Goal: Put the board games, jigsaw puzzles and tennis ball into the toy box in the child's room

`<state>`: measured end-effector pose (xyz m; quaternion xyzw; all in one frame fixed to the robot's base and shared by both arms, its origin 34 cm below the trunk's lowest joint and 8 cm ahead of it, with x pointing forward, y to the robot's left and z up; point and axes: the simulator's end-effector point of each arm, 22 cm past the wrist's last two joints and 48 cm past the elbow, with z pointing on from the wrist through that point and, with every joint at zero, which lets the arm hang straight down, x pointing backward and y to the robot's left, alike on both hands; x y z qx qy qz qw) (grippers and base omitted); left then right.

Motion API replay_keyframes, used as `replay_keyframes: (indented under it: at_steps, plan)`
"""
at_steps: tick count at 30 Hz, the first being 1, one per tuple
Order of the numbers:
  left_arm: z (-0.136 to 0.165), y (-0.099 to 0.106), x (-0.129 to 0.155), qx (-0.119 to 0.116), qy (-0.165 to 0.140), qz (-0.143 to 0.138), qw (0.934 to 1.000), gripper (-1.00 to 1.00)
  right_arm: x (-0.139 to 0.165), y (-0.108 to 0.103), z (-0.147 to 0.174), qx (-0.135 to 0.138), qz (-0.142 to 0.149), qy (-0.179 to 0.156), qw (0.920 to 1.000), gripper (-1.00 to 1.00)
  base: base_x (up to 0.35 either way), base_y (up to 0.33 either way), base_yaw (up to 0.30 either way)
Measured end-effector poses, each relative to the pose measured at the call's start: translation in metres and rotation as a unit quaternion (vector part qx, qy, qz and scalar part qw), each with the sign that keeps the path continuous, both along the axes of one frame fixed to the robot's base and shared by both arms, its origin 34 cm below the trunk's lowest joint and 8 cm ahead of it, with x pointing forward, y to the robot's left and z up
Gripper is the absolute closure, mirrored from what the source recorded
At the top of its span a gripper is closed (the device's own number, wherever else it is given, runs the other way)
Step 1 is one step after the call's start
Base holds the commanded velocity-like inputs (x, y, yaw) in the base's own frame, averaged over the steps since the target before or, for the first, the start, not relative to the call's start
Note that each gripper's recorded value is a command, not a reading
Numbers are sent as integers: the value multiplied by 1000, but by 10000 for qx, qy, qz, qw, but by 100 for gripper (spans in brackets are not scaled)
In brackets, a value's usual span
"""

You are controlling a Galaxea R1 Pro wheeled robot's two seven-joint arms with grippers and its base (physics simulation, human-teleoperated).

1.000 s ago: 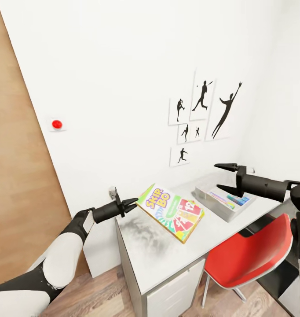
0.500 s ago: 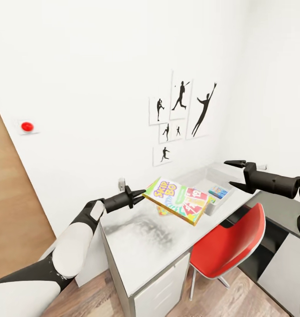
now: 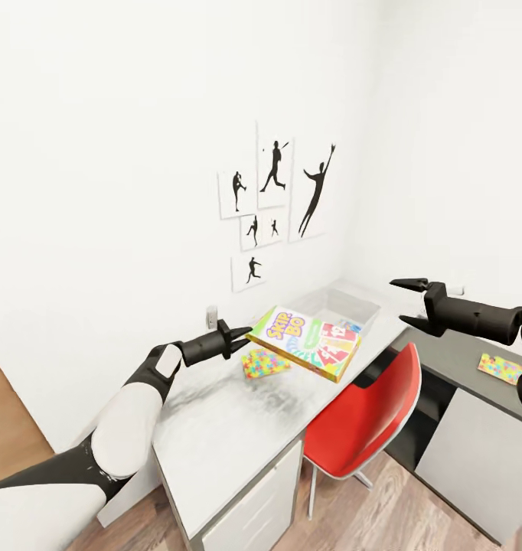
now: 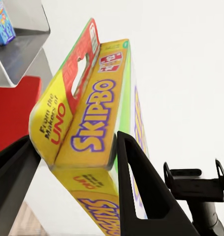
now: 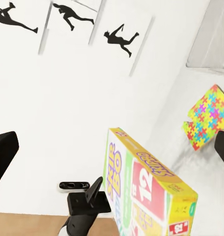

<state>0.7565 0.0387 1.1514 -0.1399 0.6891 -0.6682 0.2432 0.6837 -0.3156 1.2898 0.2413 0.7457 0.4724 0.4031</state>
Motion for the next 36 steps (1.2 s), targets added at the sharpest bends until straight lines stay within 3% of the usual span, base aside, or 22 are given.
replay_keyframes:
  at_steps: [16, 26, 36]
  plan:
    - [2, 3, 5, 64, -146, 141, 9998, 100, 0, 0, 0, -18, -3, 9, 10000, -100, 110, -1, -251]
    - [-4, -4, 1, 90, -72, 34, 9999, 100, 5, 14, 2, 98, 66, 33, 9999, -100, 71, -12, -34]
    - [13, 17, 7, -558, -155, 331, 9978, 100, 6, 14, -51, 227, -59, 574, 9981, -100, 175, -200, 0]
